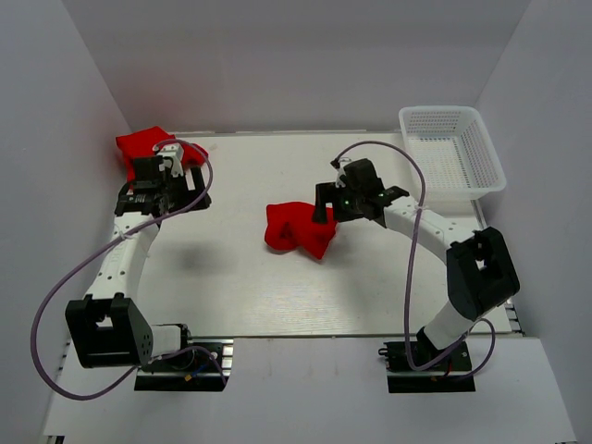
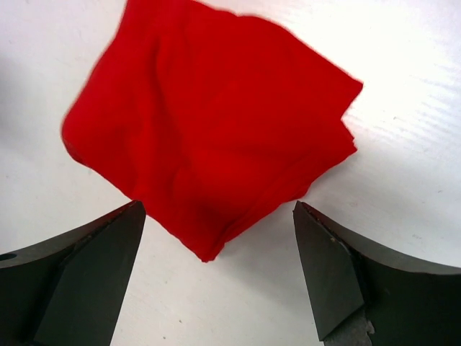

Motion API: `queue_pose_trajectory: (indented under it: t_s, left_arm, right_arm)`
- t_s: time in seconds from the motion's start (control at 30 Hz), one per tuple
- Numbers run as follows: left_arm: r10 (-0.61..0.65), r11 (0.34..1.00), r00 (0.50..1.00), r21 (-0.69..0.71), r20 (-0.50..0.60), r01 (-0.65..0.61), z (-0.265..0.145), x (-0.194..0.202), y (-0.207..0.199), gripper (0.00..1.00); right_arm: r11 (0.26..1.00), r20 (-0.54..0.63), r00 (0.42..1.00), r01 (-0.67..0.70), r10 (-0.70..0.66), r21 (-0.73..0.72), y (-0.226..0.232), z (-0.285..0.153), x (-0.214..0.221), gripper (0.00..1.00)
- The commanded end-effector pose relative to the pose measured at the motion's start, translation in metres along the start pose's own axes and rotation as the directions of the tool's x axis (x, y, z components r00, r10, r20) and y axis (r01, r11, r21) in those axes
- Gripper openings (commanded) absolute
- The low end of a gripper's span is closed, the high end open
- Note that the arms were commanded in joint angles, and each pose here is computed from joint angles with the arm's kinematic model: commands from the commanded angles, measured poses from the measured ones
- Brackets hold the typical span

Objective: Fold and stack the t-shirts
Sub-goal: Flatten out the tshirt

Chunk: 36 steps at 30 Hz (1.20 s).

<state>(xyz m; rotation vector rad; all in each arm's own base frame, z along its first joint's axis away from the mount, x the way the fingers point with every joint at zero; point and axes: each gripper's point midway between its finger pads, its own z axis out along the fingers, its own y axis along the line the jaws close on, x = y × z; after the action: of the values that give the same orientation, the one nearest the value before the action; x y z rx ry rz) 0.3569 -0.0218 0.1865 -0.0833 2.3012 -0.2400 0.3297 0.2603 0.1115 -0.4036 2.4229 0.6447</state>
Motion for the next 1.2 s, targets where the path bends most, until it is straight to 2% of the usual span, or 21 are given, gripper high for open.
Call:
queue_pose_trajectory:
  t_s: [0.0, 0.07, 0.2, 0.27, 0.5, 0.67, 0.8, 0.9, 0.97, 1.0, 1.07, 1.17]
  left_arm:
    - [0.020, 1.000, 0.993, 0.012, 0.120, -0.022, -0.020, -0.017, -0.005, 1.00]
    - [0.020, 1.000, 0.993, 0.012, 0.114, -0.021, -0.017, -0.009, -0.003, 1.00]
    - [0.054, 0.997, 0.982, 0.042, 0.181, -0.062, -0.028, -0.016, -0.010, 1.00]
    - [0.066, 0.996, 0.972, 0.043, 0.226, -0.078, -0.037, -0.018, -0.014, 1.00]
    - [0.076, 0.995, 0.951, 0.035, 0.300, -0.091, -0.054, -0.013, -0.014, 1.00]
    - [0.074, 0.996, 0.957, 0.034, 0.280, -0.087, -0.052, -0.003, -0.013, 1.00]
    - [0.068, 0.996, 0.959, 0.043, 0.274, -0.083, -0.054, 0.003, -0.016, 1.00]
    - [0.065, 0.997, 0.964, 0.032, 0.256, -0.076, -0.049, 0.011, -0.012, 1.00]
    - [0.056, 0.997, 0.965, 0.043, 0.255, -0.069, -0.049, 0.011, -0.014, 1.00]
    - [0.056, 0.997, 0.965, 0.044, 0.255, -0.069, -0.049, 0.011, -0.014, 1.00]
    - [0.055, 0.997, 0.968, 0.043, 0.246, -0.068, -0.049, 0.013, -0.014, 1.00]
    - [0.054, 0.998, 0.969, 0.023, 0.239, -0.061, -0.049, 0.015, -0.010, 1.00]
  right_arm:
    - [0.998, 0.220, 0.974, 0.058, -0.049, -0.036, 0.022, -0.032, -0.068, 0.89]
    - [0.997, 0.301, 0.951, 0.070, -0.063, -0.014, 0.026, -0.054, -0.089, 0.89]
    - [0.990, 0.409, 0.902, 0.135, -0.137, 0.033, 0.029, -0.088, -0.109, 0.89]
    - [0.989, 0.442, 0.885, 0.120, -0.148, 0.091, 0.019, -0.097, -0.112, 0.89]
    - [0.991, 0.457, 0.881, 0.079, -0.122, 0.111, 0.009, -0.109, -0.094, 0.89]
    - [0.992, 0.450, 0.885, 0.086, -0.121, 0.097, 0.010, -0.109, -0.086, 0.91]
    - [0.979, 0.378, 0.908, 0.203, -0.180, -0.022, 0.029, -0.086, -0.063, 0.91]
    - [0.970, 0.262, 0.947, 0.220, -0.187, -0.100, 0.030, -0.050, -0.032, 0.91]
    - [0.977, 0.177, 0.970, 0.187, -0.168, -0.098, 0.021, -0.025, -0.015, 0.91]
    - [0.990, 0.175, 0.977, 0.135, -0.125, -0.044, 0.012, -0.020, -0.021, 0.91]
    - [0.994, 0.121, 0.987, 0.104, -0.102, -0.012, -0.002, 0.000, -0.010, 0.91]
    - [0.997, 0.110, 0.991, 0.070, -0.072, 0.024, -0.010, 0.017, -0.012, 0.91]
